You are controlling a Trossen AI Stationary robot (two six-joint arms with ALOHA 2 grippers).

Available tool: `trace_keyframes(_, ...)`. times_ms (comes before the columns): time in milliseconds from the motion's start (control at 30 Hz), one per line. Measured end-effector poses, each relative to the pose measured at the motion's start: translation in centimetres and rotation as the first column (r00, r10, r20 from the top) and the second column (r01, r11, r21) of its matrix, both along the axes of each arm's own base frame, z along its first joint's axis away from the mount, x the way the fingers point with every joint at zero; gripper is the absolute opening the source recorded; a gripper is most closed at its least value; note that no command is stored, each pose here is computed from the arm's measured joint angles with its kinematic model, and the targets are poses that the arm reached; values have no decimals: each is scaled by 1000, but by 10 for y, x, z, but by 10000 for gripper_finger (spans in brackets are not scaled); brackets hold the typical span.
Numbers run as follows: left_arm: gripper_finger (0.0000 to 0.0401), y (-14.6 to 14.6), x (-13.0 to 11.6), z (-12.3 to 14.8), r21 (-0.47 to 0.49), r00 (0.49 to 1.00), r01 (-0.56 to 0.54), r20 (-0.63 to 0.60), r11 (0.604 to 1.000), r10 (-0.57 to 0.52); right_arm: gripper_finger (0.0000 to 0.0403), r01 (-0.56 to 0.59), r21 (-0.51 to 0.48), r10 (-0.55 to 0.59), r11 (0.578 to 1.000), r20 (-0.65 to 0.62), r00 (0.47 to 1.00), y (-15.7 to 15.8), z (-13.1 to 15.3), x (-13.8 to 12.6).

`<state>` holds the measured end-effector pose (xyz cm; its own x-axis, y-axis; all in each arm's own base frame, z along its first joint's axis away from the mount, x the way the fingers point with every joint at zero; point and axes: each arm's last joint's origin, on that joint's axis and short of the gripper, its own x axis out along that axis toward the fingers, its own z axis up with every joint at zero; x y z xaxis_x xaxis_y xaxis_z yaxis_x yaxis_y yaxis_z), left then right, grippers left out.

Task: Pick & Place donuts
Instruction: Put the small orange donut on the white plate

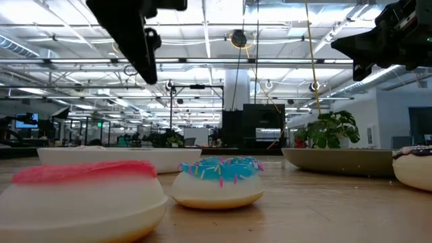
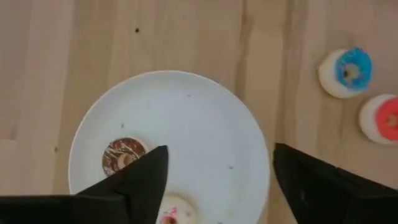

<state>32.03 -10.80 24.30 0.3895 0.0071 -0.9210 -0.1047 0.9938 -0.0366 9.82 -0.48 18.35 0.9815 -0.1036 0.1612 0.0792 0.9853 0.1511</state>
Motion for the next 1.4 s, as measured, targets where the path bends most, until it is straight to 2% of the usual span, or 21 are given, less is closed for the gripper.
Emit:
trace_keyframes(167,174,-16,7,-1,-4,995,50,-82,999,-51,0,0,0,0,1000,0,1000,0,0,0)
trace_keyframes(333,35,-38,27,-20,-97,952,223,-190,970,-238,0,0,0,0,1000,1,1000,0,0,0)
trace_keyframes(367,18,-42,32,-24,-103,942,251,-201,963,-267,0,0,0,0,1000,1,1000,0,0,0)
trace_keyframes(500,19,-52,47,-29,-81,926,310,-202,947,-320,0,0,0,0,1000,1,1000,0,0,0)
trace_keyframes(667,5,-61,62,-34,-45,935,313,-158,949,-316,0,0,0,0,1000,0,1000,0,0,0)
trace_keyframes(900,10,-61,63,-60,-25,920,312,-241,950,-308,0,0,0,0,1000,-1,1000,0,0,0)
trace_keyframes(1100,11,-62,64,-62,29,926,306,-240,952,-291,0,0,0,0,1000,0,1000,0,0,0)
trace_keyframes(1400,5,-62,64,-62,25,934,279,-237,960,-265,0,0,0,0,1000,0,1000,0,0,0)
